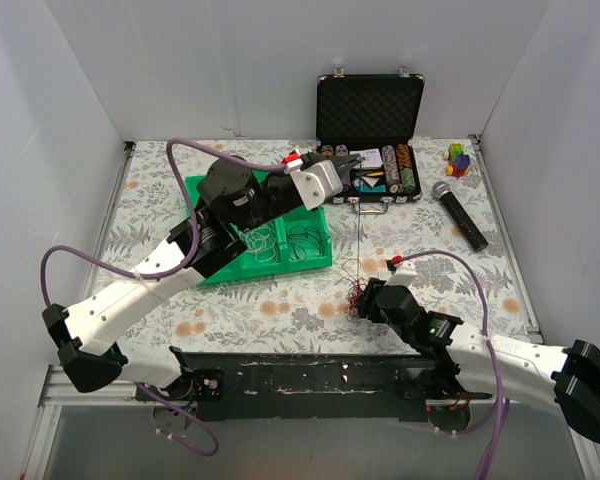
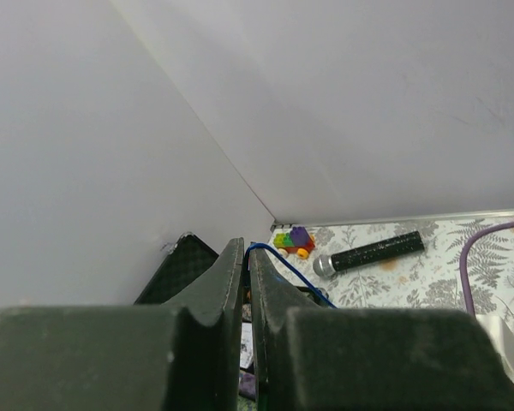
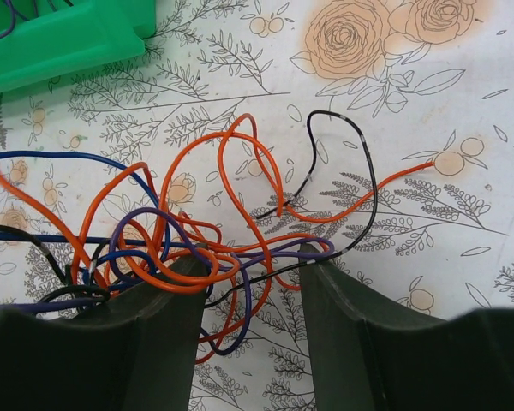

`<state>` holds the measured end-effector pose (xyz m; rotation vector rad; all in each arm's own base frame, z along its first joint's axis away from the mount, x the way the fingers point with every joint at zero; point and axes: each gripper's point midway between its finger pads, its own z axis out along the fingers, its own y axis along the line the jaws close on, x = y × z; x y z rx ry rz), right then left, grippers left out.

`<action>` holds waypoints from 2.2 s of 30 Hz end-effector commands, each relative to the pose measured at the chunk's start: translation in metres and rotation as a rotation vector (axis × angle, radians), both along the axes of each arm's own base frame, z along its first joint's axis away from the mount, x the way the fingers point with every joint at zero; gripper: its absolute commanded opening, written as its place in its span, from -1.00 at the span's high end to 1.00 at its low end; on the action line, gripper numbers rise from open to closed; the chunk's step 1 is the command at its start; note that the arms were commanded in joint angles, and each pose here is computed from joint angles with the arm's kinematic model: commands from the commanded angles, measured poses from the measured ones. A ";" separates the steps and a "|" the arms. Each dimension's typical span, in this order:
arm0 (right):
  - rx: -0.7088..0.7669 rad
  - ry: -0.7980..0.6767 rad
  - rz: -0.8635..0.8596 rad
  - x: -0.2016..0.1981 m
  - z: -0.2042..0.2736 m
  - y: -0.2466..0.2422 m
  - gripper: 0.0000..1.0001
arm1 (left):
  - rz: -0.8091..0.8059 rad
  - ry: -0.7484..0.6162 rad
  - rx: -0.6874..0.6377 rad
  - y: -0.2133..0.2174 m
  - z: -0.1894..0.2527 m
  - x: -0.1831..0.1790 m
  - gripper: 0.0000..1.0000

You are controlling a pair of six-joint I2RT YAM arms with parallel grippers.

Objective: Untangle the cables
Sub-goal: Untie the cable.

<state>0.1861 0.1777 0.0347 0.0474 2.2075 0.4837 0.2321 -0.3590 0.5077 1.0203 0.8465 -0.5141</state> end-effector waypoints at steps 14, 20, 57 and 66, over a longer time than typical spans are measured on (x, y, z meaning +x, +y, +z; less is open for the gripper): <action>-0.177 0.129 -0.064 -0.018 -0.031 -0.034 -0.53 | 0.111 -0.456 -0.452 0.091 0.219 -0.051 1.00; 0.080 -0.106 0.135 -0.009 0.034 0.010 -0.55 | 0.047 -0.320 -0.354 0.070 0.174 -0.043 1.00; 0.267 -0.356 0.622 -0.020 0.145 0.110 -0.29 | -0.088 -0.087 -0.057 0.014 0.008 -0.041 1.00; 0.257 -0.302 0.696 -0.007 0.132 0.152 -0.30 | -0.141 -0.088 -0.091 0.011 0.031 -0.055 1.00</action>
